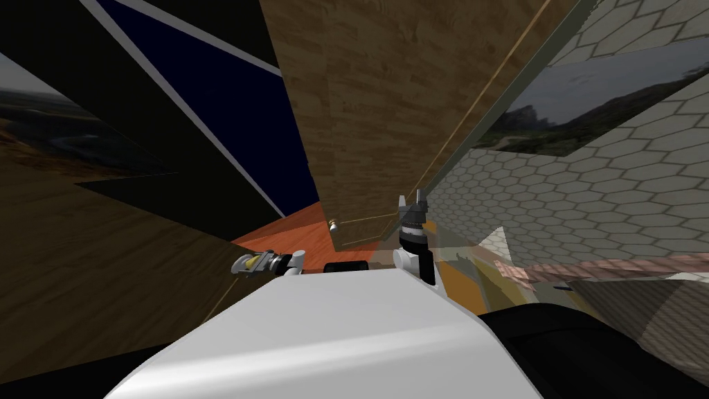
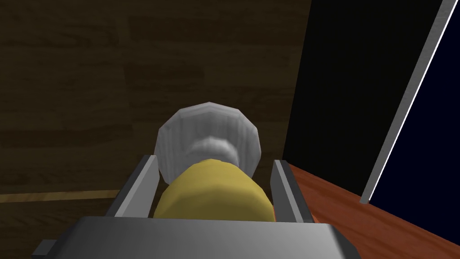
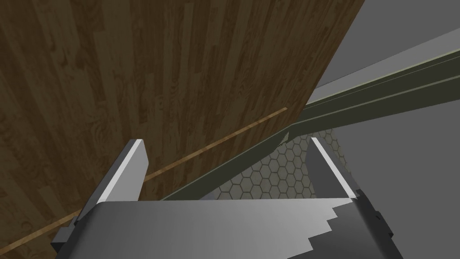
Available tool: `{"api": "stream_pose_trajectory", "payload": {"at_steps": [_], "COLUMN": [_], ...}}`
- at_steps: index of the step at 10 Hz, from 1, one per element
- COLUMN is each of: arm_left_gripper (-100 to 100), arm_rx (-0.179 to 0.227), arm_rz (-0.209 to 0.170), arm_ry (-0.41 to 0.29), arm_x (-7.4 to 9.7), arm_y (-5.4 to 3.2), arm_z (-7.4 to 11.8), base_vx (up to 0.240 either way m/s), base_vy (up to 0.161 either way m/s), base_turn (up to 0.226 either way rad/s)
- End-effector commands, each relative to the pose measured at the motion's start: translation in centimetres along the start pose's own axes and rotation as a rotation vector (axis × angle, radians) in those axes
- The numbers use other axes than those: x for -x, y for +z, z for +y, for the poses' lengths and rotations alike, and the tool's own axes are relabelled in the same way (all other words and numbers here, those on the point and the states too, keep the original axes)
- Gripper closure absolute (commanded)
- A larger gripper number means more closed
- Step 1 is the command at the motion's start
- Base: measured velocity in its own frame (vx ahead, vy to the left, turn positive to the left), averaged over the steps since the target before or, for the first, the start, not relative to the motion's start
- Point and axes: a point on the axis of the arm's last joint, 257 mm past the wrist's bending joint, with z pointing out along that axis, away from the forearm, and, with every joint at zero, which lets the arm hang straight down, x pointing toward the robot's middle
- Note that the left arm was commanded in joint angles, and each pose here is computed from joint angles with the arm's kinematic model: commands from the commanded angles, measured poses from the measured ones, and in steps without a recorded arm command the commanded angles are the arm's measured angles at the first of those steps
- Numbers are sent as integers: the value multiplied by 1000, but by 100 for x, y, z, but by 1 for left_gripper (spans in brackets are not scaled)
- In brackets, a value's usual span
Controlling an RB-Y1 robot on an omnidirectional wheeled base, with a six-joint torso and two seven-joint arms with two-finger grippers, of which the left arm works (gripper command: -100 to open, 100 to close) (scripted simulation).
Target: Push the door open
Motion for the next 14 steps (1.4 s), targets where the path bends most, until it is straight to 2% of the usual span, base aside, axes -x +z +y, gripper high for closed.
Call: {"api": "stream_pose_trajectory", "payload": {"at_steps": [1, 3, 5, 6, 10, 14], "arm_left_gripper": [100, 100, 100, 100, 100, 100], "arm_rx": [-63, -63, -117, -117, -220, -315], "arm_rz": [21, 21, 19, 19, 11, -5], "arm_ry": [4, 4, 5, 5, 10, 18], "arm_x": [-45, -45, -41, -41, -15, 29], "arm_y": [59, 59, 61, 61, 18, -75], "arm_z": [-204, -204, -333, -333, -578, -795], "base_vx": [25, 1, 14, 13, 14, 9], "base_vy": [66, 48, 61, 74, 99, 104], "base_turn": [-121, -18, -97, -42, -98, -92]}}
